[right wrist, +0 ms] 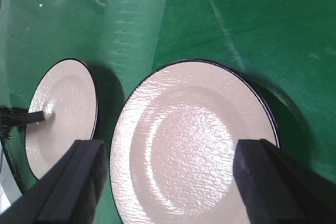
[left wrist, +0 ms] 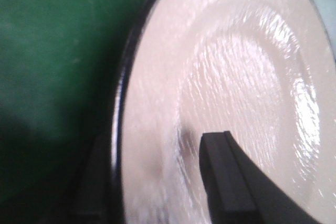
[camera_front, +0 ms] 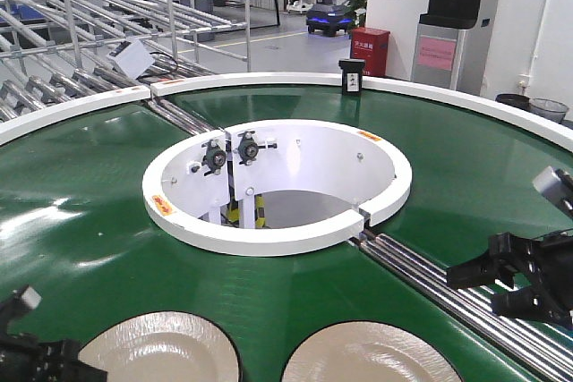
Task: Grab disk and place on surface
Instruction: 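Grasp each beige plate's rim with left and right grippers, then lift both plates upright off the conveyor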
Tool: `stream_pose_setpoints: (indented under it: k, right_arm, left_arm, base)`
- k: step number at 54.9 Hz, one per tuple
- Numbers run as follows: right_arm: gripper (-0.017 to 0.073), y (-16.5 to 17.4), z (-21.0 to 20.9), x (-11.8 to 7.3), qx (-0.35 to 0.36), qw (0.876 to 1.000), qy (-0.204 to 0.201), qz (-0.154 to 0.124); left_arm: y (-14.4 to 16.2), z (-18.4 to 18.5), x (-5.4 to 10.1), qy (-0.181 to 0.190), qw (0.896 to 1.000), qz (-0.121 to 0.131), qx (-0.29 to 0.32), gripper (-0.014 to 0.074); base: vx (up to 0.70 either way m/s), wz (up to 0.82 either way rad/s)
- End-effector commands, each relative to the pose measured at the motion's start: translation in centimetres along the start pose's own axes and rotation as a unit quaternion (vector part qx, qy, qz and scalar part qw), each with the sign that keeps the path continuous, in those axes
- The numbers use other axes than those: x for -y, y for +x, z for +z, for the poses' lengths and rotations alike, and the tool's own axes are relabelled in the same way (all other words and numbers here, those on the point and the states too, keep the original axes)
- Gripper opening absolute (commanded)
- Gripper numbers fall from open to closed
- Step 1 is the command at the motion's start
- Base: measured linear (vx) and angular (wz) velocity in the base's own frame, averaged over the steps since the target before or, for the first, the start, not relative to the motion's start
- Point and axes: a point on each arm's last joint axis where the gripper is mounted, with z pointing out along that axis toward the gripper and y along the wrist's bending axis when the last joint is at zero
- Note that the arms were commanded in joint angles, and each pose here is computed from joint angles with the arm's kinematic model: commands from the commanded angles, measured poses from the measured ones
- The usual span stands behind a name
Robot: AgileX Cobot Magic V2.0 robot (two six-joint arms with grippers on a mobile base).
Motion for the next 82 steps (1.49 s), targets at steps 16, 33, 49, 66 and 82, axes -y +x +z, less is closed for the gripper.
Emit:
stream_pose_setpoints:
  k: [16, 33, 49, 66, 82]
  right_arm:
    - [0.0549, -0.8, -1.3, -1.3, 0.036, 0.999, -0.01, -0.02]
    - [0.0549, -0.3, 0.1, 1.8, -0.029, 0.995, 0.084, -0.033]
    - [0.0549, -0.1, 6.2, 6.4, -0.092, 0.994, 0.055, 0.03]
    - [0.0493, 1.6, 13.6, 5.2, -0.14, 0.989, -0.03, 0.026]
    - [-0.0014, 0.3, 11.1, 3.5, -0.096, 0.992, -0.075, 0.028]
  left_arm:
    - [-1.7, -1.0, 3.9, 0.14, 0.989, 0.004, 0.036, -0.0009]
    - [-5.7, -10.1, 11.1, 0.23, 0.957, 0.057, 0.169, -0.0003]
    - [-7.1, -15.3, 15.2, 0.23, 0.941, 0.086, 0.231, -0.0001]
    - [-7.2, -15.6, 15.4, 0.236, 0.938, 0.071, 0.244, -0.0001]
    - [-7.2, -15.6, 15.4, 0.237, 0.939, 0.059, 0.241, -0.0001]
  base:
    - [0.0, 0.0]
    - [0.0, 0.0]
    - [0.0, 0.0]
    - [0.0, 0.0]
    - [0.0, 0.0]
